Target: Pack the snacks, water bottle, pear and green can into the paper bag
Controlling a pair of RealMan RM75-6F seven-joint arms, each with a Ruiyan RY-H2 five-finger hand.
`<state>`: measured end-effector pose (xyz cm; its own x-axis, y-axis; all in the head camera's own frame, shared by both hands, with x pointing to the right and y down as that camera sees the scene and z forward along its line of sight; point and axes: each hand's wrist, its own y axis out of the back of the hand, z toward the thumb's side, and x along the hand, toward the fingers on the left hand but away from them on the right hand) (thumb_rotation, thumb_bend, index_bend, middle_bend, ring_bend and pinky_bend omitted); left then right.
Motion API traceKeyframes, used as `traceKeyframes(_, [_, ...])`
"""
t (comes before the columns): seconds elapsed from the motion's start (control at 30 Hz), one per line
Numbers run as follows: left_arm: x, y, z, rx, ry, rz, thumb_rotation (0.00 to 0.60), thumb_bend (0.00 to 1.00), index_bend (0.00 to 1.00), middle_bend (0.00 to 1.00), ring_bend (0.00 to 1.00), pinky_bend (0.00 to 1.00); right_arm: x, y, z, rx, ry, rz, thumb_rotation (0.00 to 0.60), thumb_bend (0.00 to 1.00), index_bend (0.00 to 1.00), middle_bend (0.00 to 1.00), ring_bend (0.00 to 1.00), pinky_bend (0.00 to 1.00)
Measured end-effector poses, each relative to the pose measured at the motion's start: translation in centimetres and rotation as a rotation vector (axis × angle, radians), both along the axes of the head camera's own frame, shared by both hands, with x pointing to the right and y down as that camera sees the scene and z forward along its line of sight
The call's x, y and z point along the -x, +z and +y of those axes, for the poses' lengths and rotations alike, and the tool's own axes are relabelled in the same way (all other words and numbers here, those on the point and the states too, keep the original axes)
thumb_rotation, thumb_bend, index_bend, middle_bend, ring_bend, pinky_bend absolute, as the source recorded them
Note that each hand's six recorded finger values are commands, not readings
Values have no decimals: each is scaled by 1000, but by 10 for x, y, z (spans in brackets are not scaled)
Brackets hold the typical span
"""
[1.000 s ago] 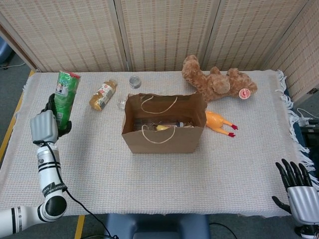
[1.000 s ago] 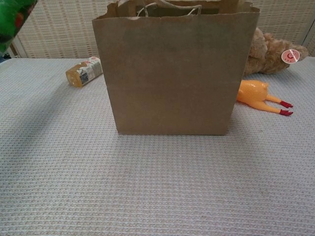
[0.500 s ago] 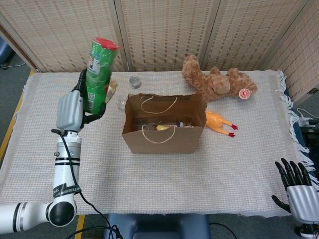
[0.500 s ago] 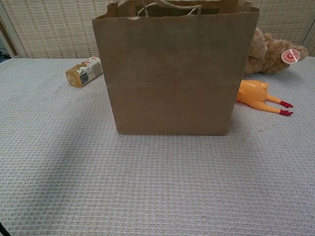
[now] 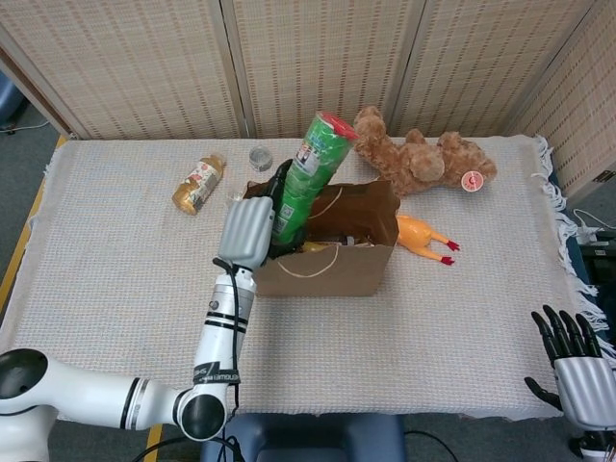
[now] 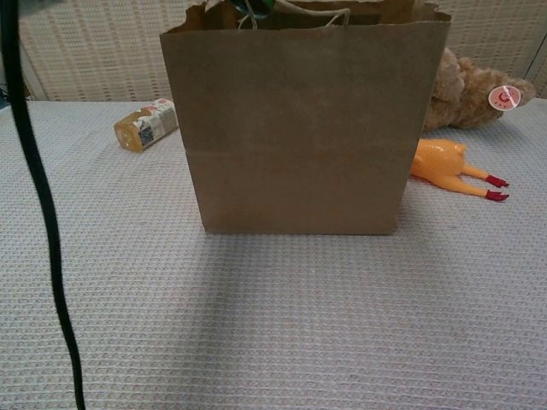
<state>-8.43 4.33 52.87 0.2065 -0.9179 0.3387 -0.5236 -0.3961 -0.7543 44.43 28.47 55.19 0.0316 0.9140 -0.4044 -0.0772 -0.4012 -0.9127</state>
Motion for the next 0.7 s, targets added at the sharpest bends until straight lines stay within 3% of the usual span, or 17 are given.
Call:
traceKeyframes(0.1, [-18,15,9,37,42,-2,600,611,385,517,553,706,0,0,-1,1,1,1,600,0,50,0,0,0])
traceKeyframes(0.2, [-29,27,19,85,98,-15,600,430,66,137,148,366,0,0,-1,1,2,1,600,0,50,0,0,0])
traceKeyframes(0.27, [-35,34,25,118,138,-24,600,382,0,14,13,222,0,0,0,1,2,1,600,0,51,0,0,0])
traceKeyframes(0.37, [-38,38,27,138,170,-24,600,364,0,0,0,137,0,0,0,1,2,2,600,0,52,0,0,0])
traceKeyframes(0.7, [-32,20,21,78,169,32,600,360,0,0,0,111,1,0,0,-2,-1,7,600,0,52,0,0,0])
